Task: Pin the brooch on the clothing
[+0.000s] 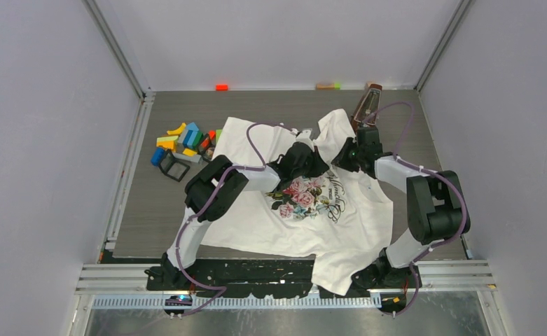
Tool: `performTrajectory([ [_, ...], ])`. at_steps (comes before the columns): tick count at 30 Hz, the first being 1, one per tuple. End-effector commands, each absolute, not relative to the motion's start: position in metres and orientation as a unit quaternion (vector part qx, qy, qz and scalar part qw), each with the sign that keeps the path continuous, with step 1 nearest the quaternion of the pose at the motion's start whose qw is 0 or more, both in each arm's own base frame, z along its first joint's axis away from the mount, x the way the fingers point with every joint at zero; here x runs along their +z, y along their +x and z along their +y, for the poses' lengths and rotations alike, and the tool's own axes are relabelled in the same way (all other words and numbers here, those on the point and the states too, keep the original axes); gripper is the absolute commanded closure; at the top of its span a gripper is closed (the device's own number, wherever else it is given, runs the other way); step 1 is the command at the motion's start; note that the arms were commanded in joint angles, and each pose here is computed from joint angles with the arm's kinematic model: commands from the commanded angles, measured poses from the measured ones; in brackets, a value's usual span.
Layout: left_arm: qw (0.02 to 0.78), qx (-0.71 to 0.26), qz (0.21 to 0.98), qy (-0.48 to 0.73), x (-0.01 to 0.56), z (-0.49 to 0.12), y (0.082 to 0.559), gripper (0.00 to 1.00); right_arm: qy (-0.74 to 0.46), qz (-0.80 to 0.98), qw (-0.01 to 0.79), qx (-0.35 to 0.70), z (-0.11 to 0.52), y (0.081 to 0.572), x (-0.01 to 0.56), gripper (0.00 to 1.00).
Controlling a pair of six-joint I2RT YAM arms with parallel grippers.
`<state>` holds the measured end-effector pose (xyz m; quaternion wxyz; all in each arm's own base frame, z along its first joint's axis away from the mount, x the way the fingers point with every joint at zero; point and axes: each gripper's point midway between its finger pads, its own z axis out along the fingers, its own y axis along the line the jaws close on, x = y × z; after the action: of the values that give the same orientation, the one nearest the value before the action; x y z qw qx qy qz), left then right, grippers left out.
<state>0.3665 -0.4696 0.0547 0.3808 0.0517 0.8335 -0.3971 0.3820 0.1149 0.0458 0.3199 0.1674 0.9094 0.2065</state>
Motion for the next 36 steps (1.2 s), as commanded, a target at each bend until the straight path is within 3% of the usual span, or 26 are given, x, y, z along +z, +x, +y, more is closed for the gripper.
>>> performTrajectory([
  [1,0.386,-0.428,0.816,0.043,0.08,-0.485,0.372,1.0,0.145,0.9,0.366,0.189,0.108,0.381,0.088,0.74],
  [6,0.385,-0.429,0.816,0.043,0.08,-0.485,0.371,1.0,0.139,0.897,0.38,0.18,0.101,0.37,0.103,0.63],
  [13,0.388,-0.432,0.813,0.042,0.083,-0.485,0.371,1.0,0.114,0.903,0.361,0.201,0.11,0.355,0.09,0.58],
  [23,0.389,-0.436,0.81,0.046,0.086,-0.486,0.37,1.0,0.093,0.908,0.344,0.223,0.123,0.36,0.072,0.58],
  [29,0.394,-0.443,0.804,0.054,0.09,-0.487,0.369,1.0,0.09,0.913,0.33,0.22,0.125,0.366,0.057,0.68],
  [34,0.402,-0.454,0.792,0.07,0.094,-0.488,0.367,1.0,0.085,0.918,0.318,0.22,0.127,0.368,0.044,0.97],
  [36,0.405,-0.46,0.787,0.077,0.096,-0.489,0.365,1.0,0.082,0.921,0.309,0.225,0.129,0.367,0.039,0.99],
])
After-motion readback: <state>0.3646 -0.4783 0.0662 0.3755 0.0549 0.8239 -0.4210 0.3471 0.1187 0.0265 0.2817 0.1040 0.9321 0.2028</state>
